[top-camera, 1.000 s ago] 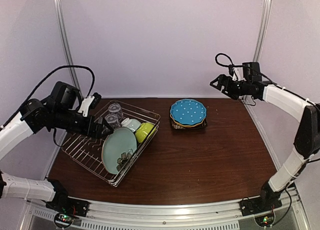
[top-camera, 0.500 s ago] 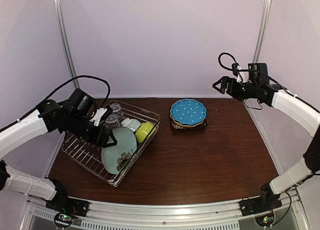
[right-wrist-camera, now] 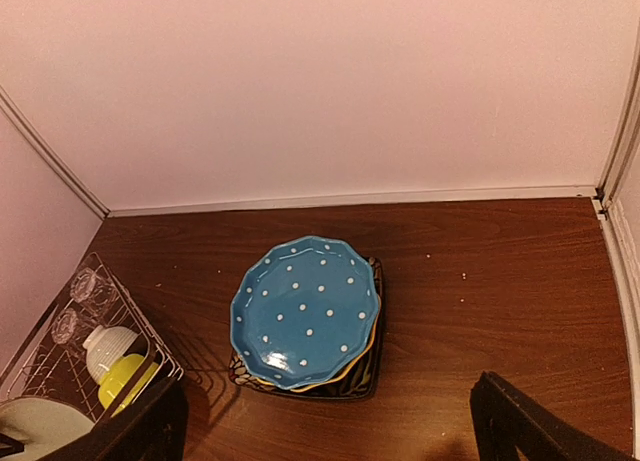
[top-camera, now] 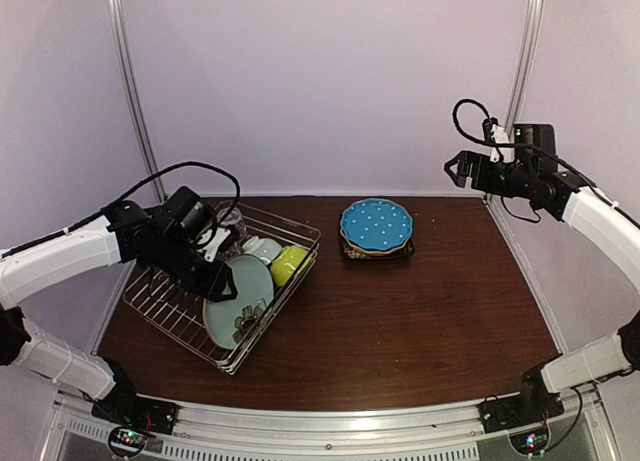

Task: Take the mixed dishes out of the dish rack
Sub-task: Grab the plate from the dish rack, then pass from the left arm to the right, then place the plate with another plate, then grab the bowl from the dish rack.

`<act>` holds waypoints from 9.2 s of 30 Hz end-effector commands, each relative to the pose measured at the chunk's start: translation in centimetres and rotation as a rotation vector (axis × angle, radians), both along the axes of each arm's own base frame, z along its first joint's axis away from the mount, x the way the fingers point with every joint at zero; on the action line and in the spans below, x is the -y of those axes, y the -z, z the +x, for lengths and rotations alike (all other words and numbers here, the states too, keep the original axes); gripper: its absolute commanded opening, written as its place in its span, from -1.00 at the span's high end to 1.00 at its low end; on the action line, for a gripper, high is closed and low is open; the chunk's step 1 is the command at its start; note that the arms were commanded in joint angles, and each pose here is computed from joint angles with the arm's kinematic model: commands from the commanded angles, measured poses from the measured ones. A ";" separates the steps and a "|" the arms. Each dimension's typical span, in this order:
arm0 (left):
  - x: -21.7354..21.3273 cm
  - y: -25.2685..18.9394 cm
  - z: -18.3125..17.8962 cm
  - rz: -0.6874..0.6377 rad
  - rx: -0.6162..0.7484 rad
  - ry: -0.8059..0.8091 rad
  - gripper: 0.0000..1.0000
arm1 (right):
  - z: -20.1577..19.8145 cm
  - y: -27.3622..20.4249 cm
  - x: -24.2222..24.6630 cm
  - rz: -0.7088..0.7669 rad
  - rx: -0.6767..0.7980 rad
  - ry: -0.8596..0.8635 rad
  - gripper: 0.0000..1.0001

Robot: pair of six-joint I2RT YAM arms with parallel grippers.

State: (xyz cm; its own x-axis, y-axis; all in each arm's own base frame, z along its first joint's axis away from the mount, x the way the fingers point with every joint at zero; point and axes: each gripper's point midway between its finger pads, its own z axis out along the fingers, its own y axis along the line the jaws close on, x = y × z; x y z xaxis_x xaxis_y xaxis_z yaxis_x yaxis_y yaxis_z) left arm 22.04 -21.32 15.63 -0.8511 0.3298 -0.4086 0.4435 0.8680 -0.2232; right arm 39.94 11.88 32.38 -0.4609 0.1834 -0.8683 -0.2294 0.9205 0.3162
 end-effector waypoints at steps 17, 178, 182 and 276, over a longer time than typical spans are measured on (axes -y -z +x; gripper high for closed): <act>-1.0 -3.7 2.0 0.027 0.090 -0.135 0.92 | -0.4 0.0 3.0 -0.038 0.031 0.147 -0.99; 4.7 -21.7 5.2 -0.720 0.517 -0.083 -0.95 | 12.9 16.0 -7.4 0.543 -0.343 -0.133 1.00; 4.7 -21.7 5.2 -0.719 0.518 -0.082 -0.95 | 13.1 16.6 -7.3 0.530 -0.356 -0.130 0.99; -1.8 -9.8 8.8 0.055 0.779 0.320 -0.95 | 1.1 -0.6 -3.6 0.186 -0.033 -0.260 -0.99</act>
